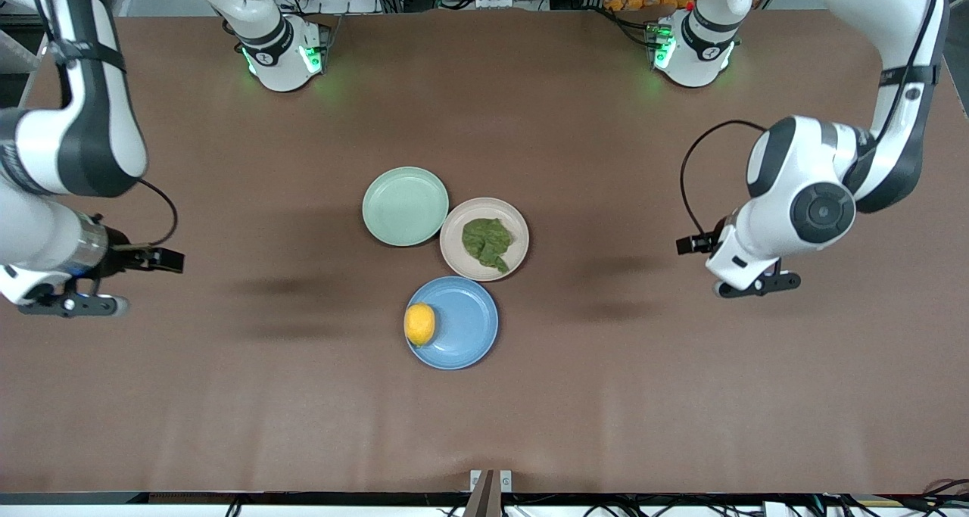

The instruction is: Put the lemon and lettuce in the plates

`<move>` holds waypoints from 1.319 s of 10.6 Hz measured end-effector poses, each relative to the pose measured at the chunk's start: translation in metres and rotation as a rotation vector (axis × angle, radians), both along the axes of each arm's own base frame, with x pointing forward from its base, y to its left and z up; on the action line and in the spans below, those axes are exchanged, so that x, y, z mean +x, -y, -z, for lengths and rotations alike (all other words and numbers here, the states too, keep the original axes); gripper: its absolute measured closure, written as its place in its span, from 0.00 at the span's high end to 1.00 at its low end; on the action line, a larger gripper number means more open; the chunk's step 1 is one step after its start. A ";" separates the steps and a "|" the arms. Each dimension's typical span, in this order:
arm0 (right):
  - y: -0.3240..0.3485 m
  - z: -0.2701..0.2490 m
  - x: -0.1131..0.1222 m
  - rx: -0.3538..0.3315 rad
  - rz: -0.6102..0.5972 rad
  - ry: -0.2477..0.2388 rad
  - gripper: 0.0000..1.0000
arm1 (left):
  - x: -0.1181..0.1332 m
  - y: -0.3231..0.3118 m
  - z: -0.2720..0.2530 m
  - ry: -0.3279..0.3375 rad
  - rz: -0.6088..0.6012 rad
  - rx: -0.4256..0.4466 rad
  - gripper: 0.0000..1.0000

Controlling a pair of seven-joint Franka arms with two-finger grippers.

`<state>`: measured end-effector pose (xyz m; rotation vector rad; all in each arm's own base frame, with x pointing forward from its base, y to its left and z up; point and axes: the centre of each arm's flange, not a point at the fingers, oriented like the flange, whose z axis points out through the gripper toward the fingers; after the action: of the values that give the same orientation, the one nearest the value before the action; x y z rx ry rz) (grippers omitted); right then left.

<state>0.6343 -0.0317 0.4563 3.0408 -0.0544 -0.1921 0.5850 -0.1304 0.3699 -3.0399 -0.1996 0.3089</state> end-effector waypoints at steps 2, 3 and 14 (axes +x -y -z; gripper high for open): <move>0.007 -0.026 -0.013 -0.004 0.015 0.000 1.00 | -0.018 0.002 -0.036 0.052 0.004 0.012 1.00; 0.007 -0.041 -0.020 -0.004 0.018 0.004 1.00 | -0.024 0.000 -0.058 0.089 0.004 0.011 1.00; -0.001 -0.183 -0.062 0.019 0.021 0.202 1.00 | -0.040 -0.010 -0.255 0.269 0.224 -0.059 1.00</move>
<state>0.5728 -0.0310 0.6393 3.0675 -0.0993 0.1144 0.5445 -0.1199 0.6250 -3.1109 0.1378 -0.1121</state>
